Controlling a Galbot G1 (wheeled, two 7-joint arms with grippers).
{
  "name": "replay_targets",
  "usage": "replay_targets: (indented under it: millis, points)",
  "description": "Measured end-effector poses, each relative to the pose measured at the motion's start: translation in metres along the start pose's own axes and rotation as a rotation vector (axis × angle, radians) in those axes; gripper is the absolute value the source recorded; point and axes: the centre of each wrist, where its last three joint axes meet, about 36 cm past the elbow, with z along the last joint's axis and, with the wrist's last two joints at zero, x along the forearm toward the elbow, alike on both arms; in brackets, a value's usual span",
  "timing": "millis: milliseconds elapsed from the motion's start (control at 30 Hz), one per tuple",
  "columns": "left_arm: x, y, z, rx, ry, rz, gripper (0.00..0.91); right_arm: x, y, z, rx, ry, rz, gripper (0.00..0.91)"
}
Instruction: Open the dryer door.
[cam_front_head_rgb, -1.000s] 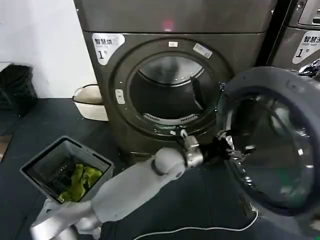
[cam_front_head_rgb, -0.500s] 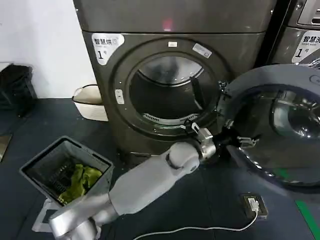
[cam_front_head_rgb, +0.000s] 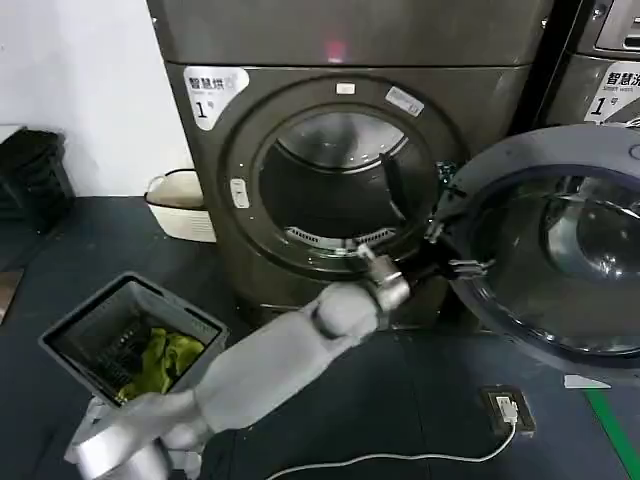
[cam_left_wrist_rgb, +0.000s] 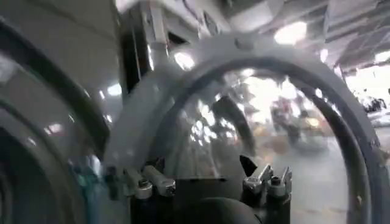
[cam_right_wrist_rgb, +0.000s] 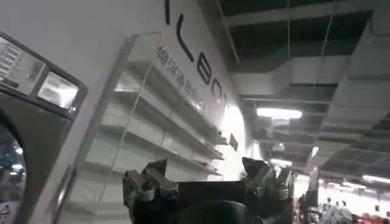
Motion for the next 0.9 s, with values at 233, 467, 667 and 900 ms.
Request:
replay_targets:
  millis: [233,467,667,900]
  points:
    - [0.064,0.019,-0.001,-0.009,-0.122,-0.061,0.907,0.003,-0.009,-0.016,0.067,-0.07,0.04,0.907]
    - [0.129,0.047,-0.022,-0.125,-0.144,-0.11,0.907,-0.003,-0.021,-0.03,0.142,-0.125,0.089,0.907]
    - [0.216,0.081,-0.034,-0.221,0.047,-0.171,0.907,-0.006,-0.028,-0.037,0.199,-0.159,0.128,0.907]
    - [0.324,0.102,-0.067,-0.23,0.408,-0.219,0.907,-0.01,-0.022,-0.029,0.221,-0.156,0.133,0.907]
